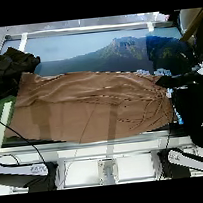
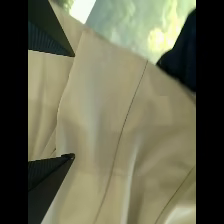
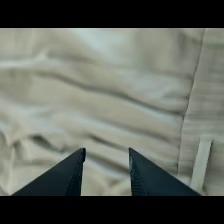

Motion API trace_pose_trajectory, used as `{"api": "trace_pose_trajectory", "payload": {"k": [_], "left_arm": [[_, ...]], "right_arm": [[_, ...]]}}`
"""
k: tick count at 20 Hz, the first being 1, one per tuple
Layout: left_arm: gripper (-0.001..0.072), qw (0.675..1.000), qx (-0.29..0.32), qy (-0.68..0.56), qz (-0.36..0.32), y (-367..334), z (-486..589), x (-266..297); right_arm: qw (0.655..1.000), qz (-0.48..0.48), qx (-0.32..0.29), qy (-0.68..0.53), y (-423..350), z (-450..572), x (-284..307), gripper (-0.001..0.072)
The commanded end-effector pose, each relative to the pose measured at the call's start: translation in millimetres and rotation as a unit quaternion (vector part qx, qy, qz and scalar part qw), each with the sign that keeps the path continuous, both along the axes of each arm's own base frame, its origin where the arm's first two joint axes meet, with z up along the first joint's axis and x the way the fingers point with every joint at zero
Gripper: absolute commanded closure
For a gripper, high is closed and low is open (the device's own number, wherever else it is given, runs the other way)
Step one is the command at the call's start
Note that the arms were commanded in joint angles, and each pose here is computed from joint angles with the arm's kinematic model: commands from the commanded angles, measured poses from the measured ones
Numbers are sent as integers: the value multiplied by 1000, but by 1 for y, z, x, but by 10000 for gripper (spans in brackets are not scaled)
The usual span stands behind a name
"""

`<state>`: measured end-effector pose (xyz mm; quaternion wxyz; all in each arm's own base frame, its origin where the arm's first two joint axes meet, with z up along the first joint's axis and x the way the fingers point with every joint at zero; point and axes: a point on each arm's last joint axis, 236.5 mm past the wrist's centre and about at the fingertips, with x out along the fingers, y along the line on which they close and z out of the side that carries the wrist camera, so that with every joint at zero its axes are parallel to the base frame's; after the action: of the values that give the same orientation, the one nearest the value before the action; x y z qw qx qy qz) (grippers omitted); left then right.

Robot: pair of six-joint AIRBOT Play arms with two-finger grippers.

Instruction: Fold the clothes and pants, and hang the long-sleeved shirts on hangers.

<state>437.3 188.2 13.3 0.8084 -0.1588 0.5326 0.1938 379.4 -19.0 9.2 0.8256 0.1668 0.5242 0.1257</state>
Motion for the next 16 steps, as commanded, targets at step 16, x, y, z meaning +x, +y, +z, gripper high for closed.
{"api": "trace_pose_trajectory", "payload": {"k": [16], "left_arm": [[3, 873, -220, -131, 414, 42, -68, -295]], "right_arm": [[991, -120, -51, -21, -52, 63, -143, 368]]}}
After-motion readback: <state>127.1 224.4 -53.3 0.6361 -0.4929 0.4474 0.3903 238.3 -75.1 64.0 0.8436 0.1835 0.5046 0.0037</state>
